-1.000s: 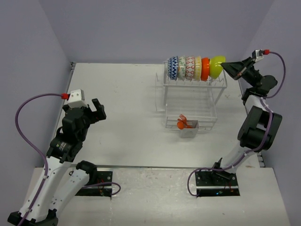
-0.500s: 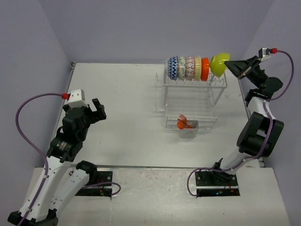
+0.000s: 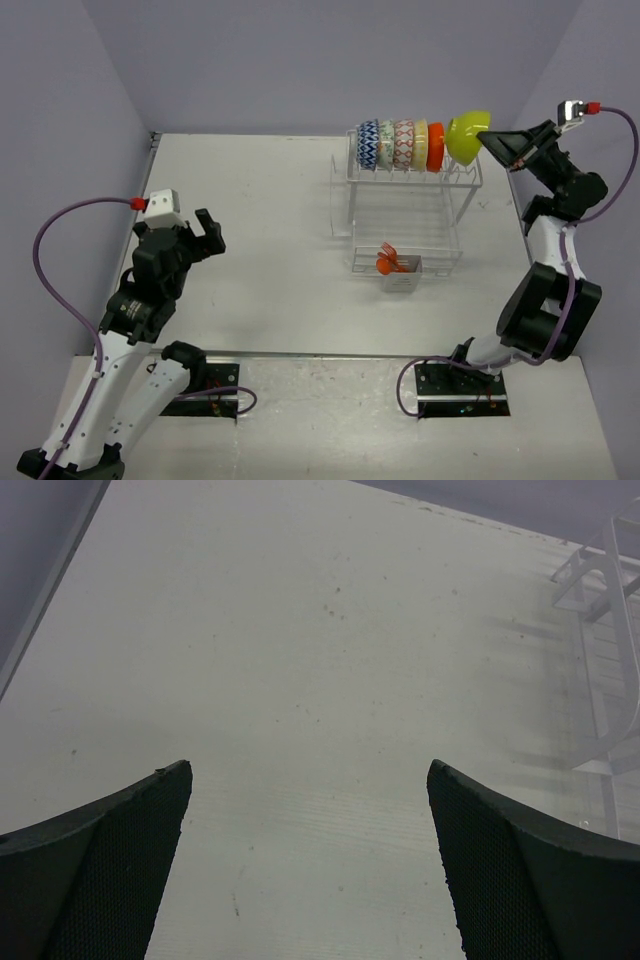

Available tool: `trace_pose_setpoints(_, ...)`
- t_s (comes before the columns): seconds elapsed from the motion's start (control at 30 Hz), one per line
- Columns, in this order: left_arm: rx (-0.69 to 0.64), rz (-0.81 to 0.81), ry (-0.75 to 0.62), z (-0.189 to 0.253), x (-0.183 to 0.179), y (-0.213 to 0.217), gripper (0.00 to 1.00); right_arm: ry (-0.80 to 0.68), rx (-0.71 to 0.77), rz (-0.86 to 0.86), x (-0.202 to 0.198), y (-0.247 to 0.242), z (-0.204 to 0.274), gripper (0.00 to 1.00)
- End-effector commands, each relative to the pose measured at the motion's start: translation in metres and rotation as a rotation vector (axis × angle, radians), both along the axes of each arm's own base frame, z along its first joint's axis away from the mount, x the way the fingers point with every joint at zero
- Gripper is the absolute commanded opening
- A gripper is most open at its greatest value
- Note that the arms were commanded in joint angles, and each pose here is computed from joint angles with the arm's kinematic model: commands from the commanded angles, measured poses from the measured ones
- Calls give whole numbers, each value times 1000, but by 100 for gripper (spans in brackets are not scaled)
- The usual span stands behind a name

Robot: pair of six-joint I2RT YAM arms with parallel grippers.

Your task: Unload the bowls from the dish rack

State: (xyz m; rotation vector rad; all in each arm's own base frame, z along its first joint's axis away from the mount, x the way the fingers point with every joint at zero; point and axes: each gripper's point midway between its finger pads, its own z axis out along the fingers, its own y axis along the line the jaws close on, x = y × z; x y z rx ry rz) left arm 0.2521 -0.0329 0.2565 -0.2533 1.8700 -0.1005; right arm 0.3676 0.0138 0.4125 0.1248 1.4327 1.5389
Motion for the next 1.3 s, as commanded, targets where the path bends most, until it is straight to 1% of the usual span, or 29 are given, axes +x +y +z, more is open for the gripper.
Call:
trace_pose_setpoints(0.0,6,11,-31,5,5,3,100,-427,-167,-22,-59,29,52,0)
trace_pose_setpoints(0.13,1,11,-30,6,6,3,100,-457,-184,-11,-74,39,58,0)
trace_pose_setpoints(0.2,-25,-4,-33,10,6,-2,100,-471,-203,31,-83,55,58,0)
trace_pose_setpoints(0.27,-97,-89,-53,25,5,-21,100,-449,-235,66,-81,68,52,0)
trace_pose_setpoints(0.3,-130,-129,-63,31,4,-29,100,-449,-266,131,-87,87,47,0)
trace_pose_setpoints(0.33,-181,-168,-94,51,2,-39,100,-441,-307,134,-86,97,44,0)
trace_pose_setpoints(0.37,-217,-245,-106,64,-2,-53,100,-431,-326,151,-88,106,41,0)
trace_pose_setpoints(0.4,-237,-275,-119,76,-3,-59,100,-567,-408,135,-90,125,43,0)
trace_pose_setpoints(0.43,-255,-296,-164,106,-3,-63,100,-437,-418,147,-95,134,32,0)
trace_pose_setpoints(0.47,-259,-314,-171,120,-4,-65,100,-448,-460,136,-99,143,30,0)
trace_pose_setpoints(0.5,-256,-319,-180,133,-4,-66,100,-613,-549,141,-112,166,39,0)
trace_pose_setpoints(0.53,-255,-325,-228,169,-3,-66,100,-548,-572,116,-115,170,31,0)
trace_pose_setpoints(0.6,-248,-345,-215,190,-6,-68,100,-582,-588,136,-127,185,29,0)
trace_pose_setpoints(0.63,-259,-395,-230,214,-9,-76,100,-564,-602,121,-128,187,25,0)
trace_pose_setpoints(0.67,-269,-426,-238,225,-10,-81,100,-557,-617,136,-133,196,19,0)
trace_pose_setpoints(0.7,-281,-475,-270,244,-17,-88,100,-602,-662,111,-132,199,20,0)
trace_pose_setpoints(0.73,-302,-511,-243,243,-10,-98,100,-542,-709,72,-124,197,9,0)
trace_pose_setpoints(0.77,-324,-580,-225,245,-11,-111,100,-536,-730,81,-126,209,11,0)
trace_pose_setpoints(0.8,-333,-607,-198,242,-3,-119,100,-526,-774,60,-121,211,8,0)
trace_pose_setpoints(0.83,-361,-649,-171,241,-4,-128,100,-468,-829,34,-113,210,-4,0)
trace_pose_setpoints(0.9,-383,-675,-130,234,5,-137,100,-480,-879,26,-113,223,-12,0)
trace_pose_setpoints(0.97,-407,-709,-116,235,6,-146,100,-440,-942,9,-110,231,-25,0)
trace_pose_setpoints(1.0,-414,-722,-104,234,9,-152,100,-458,-993,13,-109,234,-32,0)
trace_pose_setpoints(1.1,-438,-752,-71,232,17,-167,100,-448,-1072,16,-110,249,-46,0)
trace_pose_setpoints(1.13,-440,-762,-65,231,18,-172,100,-461,-1082,33,-117,257,-48,0)
trace_pose_setpoints(1.17,-436,-768,-44,225,23,-180,100,-459,-1104,10,-114,258,-48,0)
trace_pose_setpoints(1.2,-415,-775,-31,218,22,-191,100,-449,-1127,16,-114,262,-54,0)
trace_pose_setpoints(1.23,-396,-773,-10,210,24,-198,100,-475,-1126,34,-122,271,-48,0)
trace_pose_setpoints(1.27,-369,-774,24,198,30,-208,100,-466,-1160,6,-118,270,-50,0)
